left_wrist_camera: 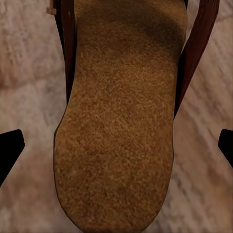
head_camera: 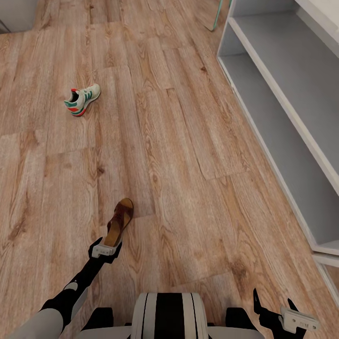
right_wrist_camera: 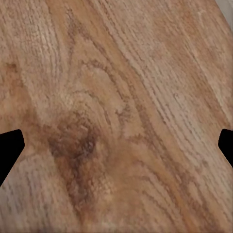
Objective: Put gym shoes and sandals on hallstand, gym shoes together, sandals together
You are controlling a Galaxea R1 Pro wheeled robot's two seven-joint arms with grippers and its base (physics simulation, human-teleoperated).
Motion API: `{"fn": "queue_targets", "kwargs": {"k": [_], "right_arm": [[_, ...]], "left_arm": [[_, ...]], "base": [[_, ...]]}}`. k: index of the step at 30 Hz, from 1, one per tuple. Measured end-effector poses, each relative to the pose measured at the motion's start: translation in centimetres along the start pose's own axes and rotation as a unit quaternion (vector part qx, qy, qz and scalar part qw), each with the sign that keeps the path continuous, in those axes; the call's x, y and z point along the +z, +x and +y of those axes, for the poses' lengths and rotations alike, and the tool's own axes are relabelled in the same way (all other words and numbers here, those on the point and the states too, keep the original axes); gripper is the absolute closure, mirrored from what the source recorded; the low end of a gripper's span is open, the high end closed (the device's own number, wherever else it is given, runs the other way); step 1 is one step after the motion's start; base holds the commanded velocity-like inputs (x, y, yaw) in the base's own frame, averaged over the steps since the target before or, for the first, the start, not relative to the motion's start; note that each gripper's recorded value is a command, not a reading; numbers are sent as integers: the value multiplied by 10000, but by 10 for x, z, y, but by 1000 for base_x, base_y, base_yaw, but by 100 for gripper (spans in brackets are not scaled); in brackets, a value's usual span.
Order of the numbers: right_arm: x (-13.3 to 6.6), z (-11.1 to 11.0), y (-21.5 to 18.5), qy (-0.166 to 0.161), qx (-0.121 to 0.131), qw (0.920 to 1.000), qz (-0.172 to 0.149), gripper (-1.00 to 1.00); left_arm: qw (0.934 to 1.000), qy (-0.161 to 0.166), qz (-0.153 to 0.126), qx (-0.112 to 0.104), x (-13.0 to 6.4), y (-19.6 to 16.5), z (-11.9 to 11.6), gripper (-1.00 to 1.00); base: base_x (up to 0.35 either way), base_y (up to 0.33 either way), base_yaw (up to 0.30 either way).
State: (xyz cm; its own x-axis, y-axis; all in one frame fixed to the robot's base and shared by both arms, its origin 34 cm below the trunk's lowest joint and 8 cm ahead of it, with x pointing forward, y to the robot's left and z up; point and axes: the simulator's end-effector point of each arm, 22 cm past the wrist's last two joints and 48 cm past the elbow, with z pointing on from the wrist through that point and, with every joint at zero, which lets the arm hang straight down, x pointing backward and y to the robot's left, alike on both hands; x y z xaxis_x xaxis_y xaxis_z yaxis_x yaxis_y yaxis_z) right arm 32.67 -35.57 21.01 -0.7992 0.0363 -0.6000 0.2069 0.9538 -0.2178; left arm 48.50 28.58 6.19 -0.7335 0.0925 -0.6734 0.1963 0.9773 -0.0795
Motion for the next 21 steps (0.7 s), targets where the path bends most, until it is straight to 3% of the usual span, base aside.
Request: {"fn": "queue_targets", "kwargs": {"k": [21], "right_arm": [[0, 0, 0, 1, 0, 10000, -1, -100]], "left_arm": [[10000, -4, -10, 2, 1, -1, 0, -100]], "base": [[0, 0, 0]]}}
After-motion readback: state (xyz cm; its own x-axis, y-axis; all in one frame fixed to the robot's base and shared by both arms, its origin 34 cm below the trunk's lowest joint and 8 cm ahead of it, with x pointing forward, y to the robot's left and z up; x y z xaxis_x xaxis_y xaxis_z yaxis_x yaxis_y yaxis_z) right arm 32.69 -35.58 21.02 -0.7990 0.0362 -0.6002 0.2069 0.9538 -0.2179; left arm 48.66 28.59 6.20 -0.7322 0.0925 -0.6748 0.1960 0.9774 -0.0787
